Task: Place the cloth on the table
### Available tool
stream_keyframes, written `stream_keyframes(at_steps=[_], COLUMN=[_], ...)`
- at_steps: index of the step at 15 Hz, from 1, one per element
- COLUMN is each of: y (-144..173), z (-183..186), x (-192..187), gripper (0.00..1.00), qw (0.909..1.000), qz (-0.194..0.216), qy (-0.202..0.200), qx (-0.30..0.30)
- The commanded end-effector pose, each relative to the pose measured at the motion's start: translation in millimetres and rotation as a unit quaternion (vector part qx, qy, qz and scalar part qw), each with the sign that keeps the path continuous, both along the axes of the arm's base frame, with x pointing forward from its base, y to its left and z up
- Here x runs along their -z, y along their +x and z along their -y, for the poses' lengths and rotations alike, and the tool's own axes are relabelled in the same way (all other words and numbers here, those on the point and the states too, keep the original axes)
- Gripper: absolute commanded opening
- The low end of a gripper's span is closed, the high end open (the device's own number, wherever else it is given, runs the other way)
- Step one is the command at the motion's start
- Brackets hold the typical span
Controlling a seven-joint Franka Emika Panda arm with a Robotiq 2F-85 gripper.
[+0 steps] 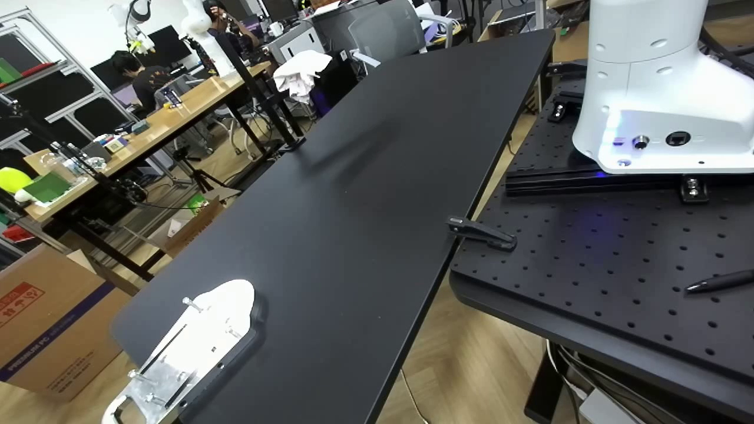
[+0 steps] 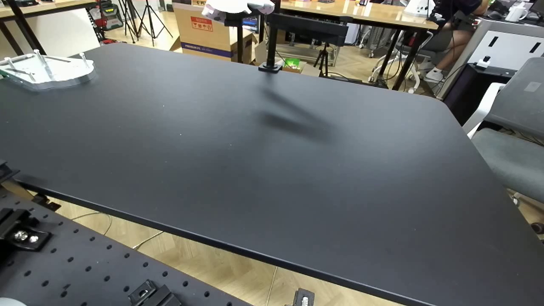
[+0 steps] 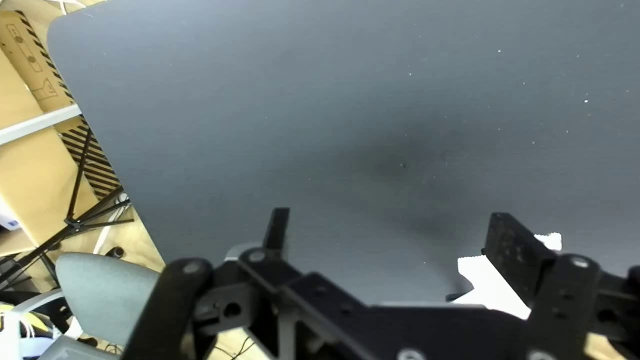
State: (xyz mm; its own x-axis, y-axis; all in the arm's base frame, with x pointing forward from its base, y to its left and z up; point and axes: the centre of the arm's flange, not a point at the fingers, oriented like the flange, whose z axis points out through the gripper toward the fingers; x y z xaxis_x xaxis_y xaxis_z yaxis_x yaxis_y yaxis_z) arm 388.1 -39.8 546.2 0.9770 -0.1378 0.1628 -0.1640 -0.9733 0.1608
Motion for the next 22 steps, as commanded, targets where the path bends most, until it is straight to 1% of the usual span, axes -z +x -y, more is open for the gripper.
stream_keyframes(at_steps=[1, 3, 6, 8, 11, 12, 13, 14, 17, 18, 20, 22], y=[26, 48, 87, 111, 146, 157, 121, 129, 129, 129, 139, 152], z=[6, 5, -8, -26, -61, -70, -61, -67, -64, -61, -55, -49], x=[8, 19, 45, 64, 88, 93, 96, 103, 106, 107, 112, 119], gripper=[1.00, 1.00, 1.00, 1.00, 1.00, 1.00, 1.00, 1.00, 1.00, 1.00, 1.00, 1.00], qw=[0.9996, 0.9992, 0.9975, 0.9949, 0.9879, 0.9867, 0.9899, 0.9891, 0.9894, 0.9912, 0.9905, 0.9911], qz=[0.025, 0.033, 0.022, 0.009, -0.016, -0.026, -0.012, -0.017, -0.019, -0.013, -0.018, -0.017], qy=[0.010, 0.013, 0.027, 0.043, 0.069, 0.075, 0.064, 0.066, 0.067, 0.056, 0.064, 0.060], qx=[-0.007, -0.021, -0.062, -0.091, -0.138, -0.142, -0.126, -0.131, -0.128, -0.119, -0.120, -0.118])
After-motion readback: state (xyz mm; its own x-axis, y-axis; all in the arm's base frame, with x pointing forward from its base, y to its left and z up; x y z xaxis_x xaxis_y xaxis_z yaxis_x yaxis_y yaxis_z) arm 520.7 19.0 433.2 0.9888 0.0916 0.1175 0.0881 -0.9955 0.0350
